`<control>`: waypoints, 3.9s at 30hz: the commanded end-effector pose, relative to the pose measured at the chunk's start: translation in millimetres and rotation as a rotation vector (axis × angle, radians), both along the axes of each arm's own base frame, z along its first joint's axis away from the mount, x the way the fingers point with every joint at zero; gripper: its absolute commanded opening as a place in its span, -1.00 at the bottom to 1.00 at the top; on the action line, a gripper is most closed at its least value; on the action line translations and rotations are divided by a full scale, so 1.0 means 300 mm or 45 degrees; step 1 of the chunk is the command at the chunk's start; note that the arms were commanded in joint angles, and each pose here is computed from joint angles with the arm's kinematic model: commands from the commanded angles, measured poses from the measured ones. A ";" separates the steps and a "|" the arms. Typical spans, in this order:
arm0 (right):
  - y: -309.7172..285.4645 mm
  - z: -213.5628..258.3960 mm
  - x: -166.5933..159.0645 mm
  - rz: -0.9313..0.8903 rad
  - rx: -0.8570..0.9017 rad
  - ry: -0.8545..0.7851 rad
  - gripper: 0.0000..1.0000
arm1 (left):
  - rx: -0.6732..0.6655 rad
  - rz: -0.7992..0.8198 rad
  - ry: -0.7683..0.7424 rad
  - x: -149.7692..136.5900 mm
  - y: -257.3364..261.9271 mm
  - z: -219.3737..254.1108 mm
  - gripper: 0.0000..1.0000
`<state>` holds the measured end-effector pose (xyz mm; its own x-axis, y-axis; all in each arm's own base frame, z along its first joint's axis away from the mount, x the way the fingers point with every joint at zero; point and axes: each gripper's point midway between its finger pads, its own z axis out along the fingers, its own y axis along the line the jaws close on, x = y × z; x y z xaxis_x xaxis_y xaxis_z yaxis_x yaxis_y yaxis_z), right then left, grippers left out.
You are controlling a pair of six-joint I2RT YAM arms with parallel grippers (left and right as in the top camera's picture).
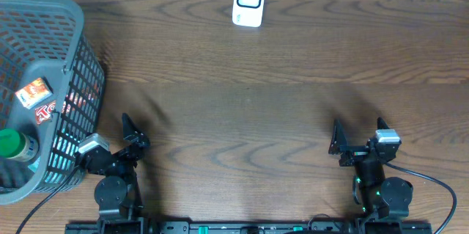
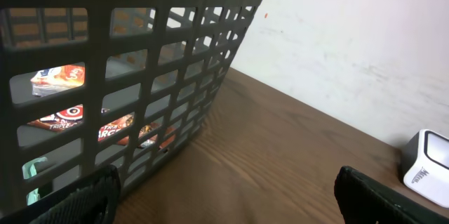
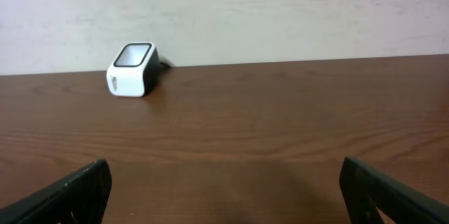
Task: Scan the item barcode
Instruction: 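Move the left gripper toward the grey basket, then reach into the basket and grasp the green-capped jar with the left gripper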
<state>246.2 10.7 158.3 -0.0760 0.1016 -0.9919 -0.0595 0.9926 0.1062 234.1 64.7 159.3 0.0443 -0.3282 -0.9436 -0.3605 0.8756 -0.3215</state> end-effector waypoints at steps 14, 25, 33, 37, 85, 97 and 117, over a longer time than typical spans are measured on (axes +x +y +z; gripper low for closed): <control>-0.001 -0.003 -0.001 -0.004 -0.016 0.001 0.98 | 0.078 -0.471 0.170 0.028 -0.199 -0.087 0.96; -0.001 -0.003 -0.001 -0.004 -0.016 0.001 0.99 | 0.042 -0.624 0.267 0.073 -0.264 0.224 0.95; -0.001 -0.003 -0.001 -0.004 -0.016 0.001 0.99 | -0.154 -0.867 0.561 0.074 -0.373 0.428 0.96; -0.001 -0.003 -0.001 -0.004 -0.016 0.001 0.98 | -0.188 -0.917 0.593 0.092 -0.394 0.436 0.96; -0.001 -0.003 -0.001 -0.004 -0.016 0.001 0.98 | -0.322 0.083 1.656 0.087 0.794 -0.055 0.96; -0.001 -0.003 -0.001 -0.004 -0.016 0.001 0.98 | -0.174 0.066 1.748 0.053 0.846 -0.050 0.95; -0.001 -0.003 -0.001 -0.003 -0.016 0.001 0.99 | -0.251 0.085 1.839 -0.066 0.846 -0.250 0.96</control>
<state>246.3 10.0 157.9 -0.0769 0.0982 -0.9922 -0.0555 0.9932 0.1026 223.1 320.7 94.8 -0.8503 -0.5030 -0.1551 -0.5259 0.8238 0.2117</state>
